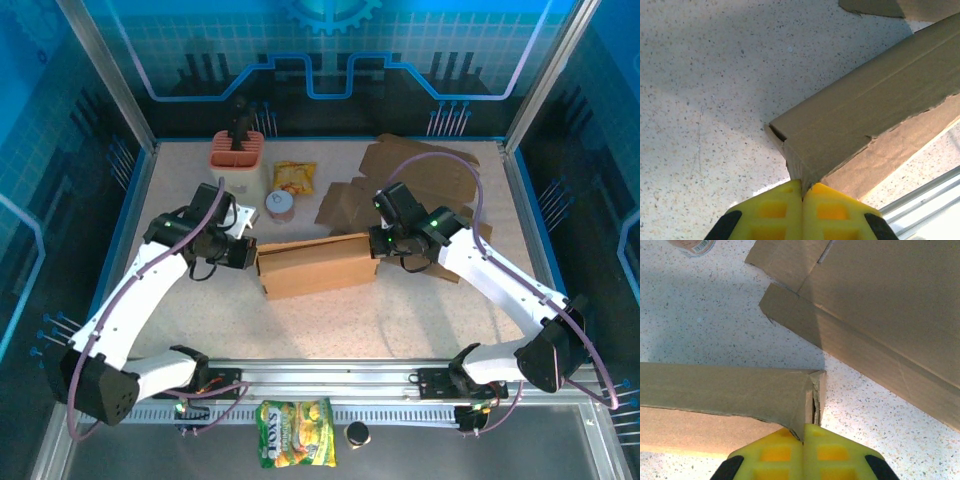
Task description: Fold the paper box
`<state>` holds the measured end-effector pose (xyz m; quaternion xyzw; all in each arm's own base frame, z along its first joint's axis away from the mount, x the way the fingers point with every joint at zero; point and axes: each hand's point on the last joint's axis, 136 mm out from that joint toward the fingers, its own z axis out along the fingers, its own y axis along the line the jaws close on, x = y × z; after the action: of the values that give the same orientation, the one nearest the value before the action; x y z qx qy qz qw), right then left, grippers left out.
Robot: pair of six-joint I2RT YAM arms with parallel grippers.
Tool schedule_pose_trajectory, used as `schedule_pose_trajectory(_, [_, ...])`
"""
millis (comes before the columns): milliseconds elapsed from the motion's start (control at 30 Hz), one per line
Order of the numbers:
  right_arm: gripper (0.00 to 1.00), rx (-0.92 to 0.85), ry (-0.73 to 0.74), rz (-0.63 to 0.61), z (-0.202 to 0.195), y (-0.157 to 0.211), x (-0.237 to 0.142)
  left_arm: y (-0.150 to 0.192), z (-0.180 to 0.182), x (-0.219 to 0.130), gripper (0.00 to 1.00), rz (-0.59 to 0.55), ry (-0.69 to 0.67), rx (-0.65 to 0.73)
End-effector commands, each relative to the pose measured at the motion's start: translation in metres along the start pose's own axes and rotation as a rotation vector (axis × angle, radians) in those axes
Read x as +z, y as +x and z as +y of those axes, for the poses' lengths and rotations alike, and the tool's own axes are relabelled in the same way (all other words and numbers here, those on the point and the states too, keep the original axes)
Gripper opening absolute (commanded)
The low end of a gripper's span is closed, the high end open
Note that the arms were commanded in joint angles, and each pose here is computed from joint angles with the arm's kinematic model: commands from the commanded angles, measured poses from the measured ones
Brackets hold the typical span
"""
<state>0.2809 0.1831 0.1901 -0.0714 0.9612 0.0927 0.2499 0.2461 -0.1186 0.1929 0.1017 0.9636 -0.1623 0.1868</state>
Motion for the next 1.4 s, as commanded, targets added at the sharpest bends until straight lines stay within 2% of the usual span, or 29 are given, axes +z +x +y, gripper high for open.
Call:
schedule_pose_trajectory(0, [0.00,-0.006,0.016,0.034,0.002,0.010,0.003,0.006,-0.011,-0.005,0.00,0.067,0.050,-0.139])
schedule_pose_trajectory(233, [0.00,-0.009,0.017,0.035,0.005,0.013,0.007,0.009,-0.024,-0.014,0.00,0.147,0.092,-0.291])
schedule_pose_trajectory(700, [0.00,-0.015,0.011,0.041,0.007,0.014,0.010,0.001,-0.040,-0.015,0.00,0.303,0.133,-0.397])
schedule_pose_trajectory(1067, [0.00,-0.009,0.008,0.042,0.008,0.014,0.012,-0.007,-0.048,-0.012,0.00,0.323,0.173,-0.481])
schedule_pose_trajectory(1367, [0.00,-0.011,0.011,0.044,0.007,0.014,0.012,-0.017,-0.052,-0.013,0.00,0.354,0.197,-0.495])
